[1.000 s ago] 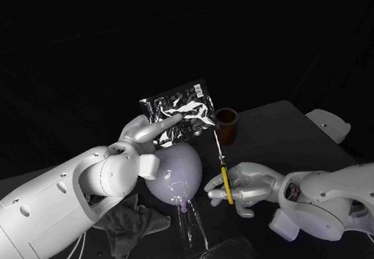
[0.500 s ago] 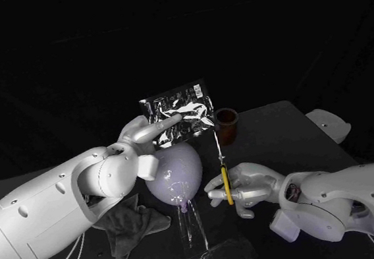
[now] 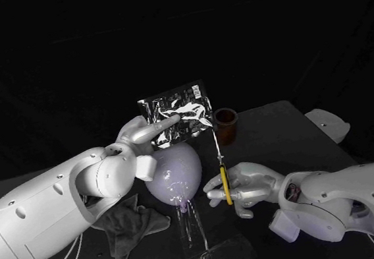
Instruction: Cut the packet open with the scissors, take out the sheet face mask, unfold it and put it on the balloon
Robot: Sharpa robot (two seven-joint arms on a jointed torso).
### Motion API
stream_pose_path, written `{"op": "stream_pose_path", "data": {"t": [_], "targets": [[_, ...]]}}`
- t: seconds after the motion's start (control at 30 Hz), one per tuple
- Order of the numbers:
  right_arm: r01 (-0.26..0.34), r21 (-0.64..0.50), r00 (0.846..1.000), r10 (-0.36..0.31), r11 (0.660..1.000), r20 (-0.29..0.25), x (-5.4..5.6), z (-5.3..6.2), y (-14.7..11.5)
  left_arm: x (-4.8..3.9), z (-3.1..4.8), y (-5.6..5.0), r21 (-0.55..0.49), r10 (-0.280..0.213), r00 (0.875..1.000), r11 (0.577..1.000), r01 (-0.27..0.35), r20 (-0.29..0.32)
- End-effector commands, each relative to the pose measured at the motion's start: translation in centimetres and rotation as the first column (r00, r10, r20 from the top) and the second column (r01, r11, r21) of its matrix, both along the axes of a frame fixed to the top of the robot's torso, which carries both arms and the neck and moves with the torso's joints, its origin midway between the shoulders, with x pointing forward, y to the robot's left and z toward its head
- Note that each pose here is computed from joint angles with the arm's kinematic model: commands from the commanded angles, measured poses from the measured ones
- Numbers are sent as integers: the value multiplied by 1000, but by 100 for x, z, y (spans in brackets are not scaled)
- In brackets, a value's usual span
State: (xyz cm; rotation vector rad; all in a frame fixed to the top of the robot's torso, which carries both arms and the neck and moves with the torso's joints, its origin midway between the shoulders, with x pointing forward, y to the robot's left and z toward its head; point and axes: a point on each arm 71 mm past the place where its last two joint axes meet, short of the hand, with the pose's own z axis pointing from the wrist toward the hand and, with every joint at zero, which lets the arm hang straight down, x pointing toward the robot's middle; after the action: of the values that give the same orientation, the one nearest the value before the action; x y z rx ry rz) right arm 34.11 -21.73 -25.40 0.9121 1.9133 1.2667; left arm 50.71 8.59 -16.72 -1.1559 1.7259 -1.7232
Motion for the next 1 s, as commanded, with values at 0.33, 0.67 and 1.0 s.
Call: {"op": "stream_pose_path", "data": {"t": [0.33,0.67,1.0], "targets": [[-18,8,1000,18,1000,21,22,30,38,-24,29,-48,-1,-46,999,999,46,20],[-14,9,999,14,1000,36,54,76,43,-30,31,-49,8,-62,998,998,62,30],[-12,12,998,11,1000,55,85,141,45,-23,31,-9,30,-75,996,997,74,55]]}}
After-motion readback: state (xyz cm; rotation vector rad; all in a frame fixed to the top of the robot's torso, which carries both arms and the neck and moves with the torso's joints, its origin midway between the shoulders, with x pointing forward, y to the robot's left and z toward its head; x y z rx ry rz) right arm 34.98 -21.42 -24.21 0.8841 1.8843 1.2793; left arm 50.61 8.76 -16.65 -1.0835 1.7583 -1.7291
